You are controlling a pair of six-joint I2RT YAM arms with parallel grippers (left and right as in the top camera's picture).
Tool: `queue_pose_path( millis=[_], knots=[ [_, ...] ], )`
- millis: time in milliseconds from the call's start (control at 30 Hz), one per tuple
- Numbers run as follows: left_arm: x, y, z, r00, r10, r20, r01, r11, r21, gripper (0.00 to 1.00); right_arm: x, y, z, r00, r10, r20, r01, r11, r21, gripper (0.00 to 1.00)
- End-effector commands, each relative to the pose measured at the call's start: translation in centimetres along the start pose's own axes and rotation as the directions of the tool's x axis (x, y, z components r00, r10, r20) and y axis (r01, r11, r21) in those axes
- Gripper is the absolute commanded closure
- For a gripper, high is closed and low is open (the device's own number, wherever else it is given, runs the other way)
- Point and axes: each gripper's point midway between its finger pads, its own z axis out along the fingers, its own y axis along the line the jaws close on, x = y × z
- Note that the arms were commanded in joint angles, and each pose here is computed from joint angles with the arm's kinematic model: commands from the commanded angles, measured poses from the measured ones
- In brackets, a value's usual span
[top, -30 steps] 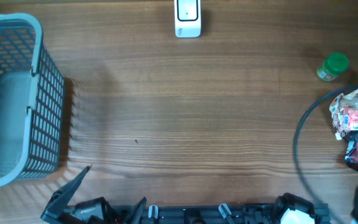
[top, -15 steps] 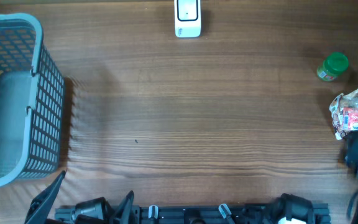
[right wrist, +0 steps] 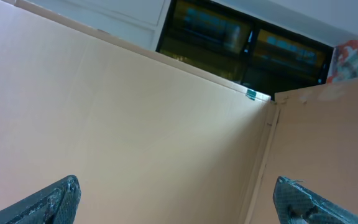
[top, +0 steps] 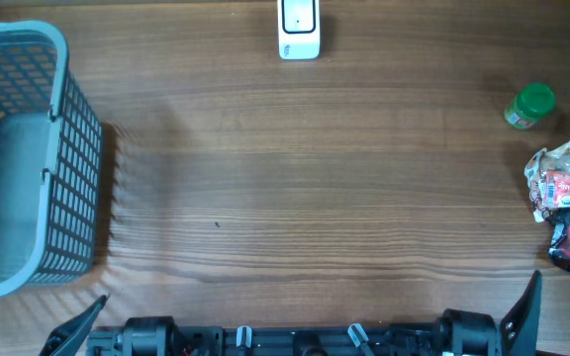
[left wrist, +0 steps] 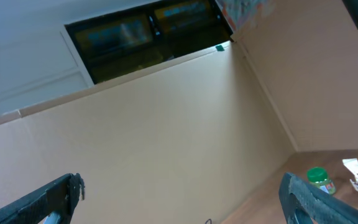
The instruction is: Scan the item barcode
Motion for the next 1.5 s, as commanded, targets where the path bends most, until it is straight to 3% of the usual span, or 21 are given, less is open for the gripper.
queue_pose_path(
  millis=[0, 67, 133, 233, 467, 567, 767, 900, 1033, 1167, 1467],
  knots=[
    [1.9, 1.6, -0.4, 0.996, -0.038, -0.077, 0.030, 0.994, -0.106, 0.00, 0.3, -0.3, -0.1, 1.000, 0.019, -0.004, -0.019, 0.999, 0.026, 0.00],
    [3.6, 3.4, -0.4, 0.990, -0.059, -0.126, 0.032, 0.978, -0.206, 0.00, 1.2, 0.3, 0.7, 1.000, 0.014, -0.014, -0.014, 1.000, 0.001, 0.01],
    [6.4, 4.7, 0.2, 0.981, -0.084, -0.173, 0.034, 0.961, -0.274, 0.00, 5.7, 1.3, 2.2, 0.992, 0.038, -0.121, -0.040, 0.999, -0.018, 0.00],
    [11.4, 4.8, 1.8, 0.971, -0.108, -0.212, 0.047, 0.961, -0.272, 0.00, 10.6, 3.8, 4.3, 0.975, 0.141, -0.173, -0.158, 0.984, -0.084, 0.00],
    [24.3, 3.1, 3.4, 0.944, -0.158, -0.290, 0.080, 0.962, -0.262, 0.00, 20.3, 6.9, 6.9, 0.887, 0.456, -0.075, -0.461, 0.884, -0.075, 0.00],
    [28.6, 2.4, 2.6, 0.910, -0.201, -0.361, 0.096, 0.953, -0.288, 0.00, 25.3, 8.3, 6.2, 0.874, 0.467, -0.134, -0.478, 0.876, -0.062, 0.00],
    [32.1, 0.9, 1.5, 0.855, -0.252, -0.453, 0.132, 0.951, -0.280, 0.00, 27.4, 9.8, 5.7, 0.848, 0.471, -0.244, -0.502, 0.861, -0.081, 0.00],
    [34.8, -0.8, -0.1, 0.771, -0.307, -0.558, 0.178, 0.945, -0.274, 0.00, 33.0, 11.0, 3.7, 0.754, 0.467, -0.462, -0.520, 0.854, 0.015, 0.00],
    [36.1, -1.8, -1.0, 0.720, -0.332, -0.609, 0.203, 0.940, -0.273, 0.00, 33.5, 11.1, 3.6, 0.746, 0.464, -0.479, -0.518, 0.855, 0.022, 0.00],
    [38.5, -4.0, -3.5, 0.595, -0.375, -0.711, 0.255, 0.927, -0.276, 0.00, 33.0, 10.9, 3.7, 0.754, 0.465, -0.463, -0.517, 0.856, 0.017, 0.00],
    [38.5, -3.9, -3.4, 0.598, -0.375, -0.709, 0.254, 0.927, -0.276, 0.00, 31.8, 13.6, 3.4, 0.756, 0.454, -0.473, -0.550, 0.831, -0.082, 0.00]
  ],
)
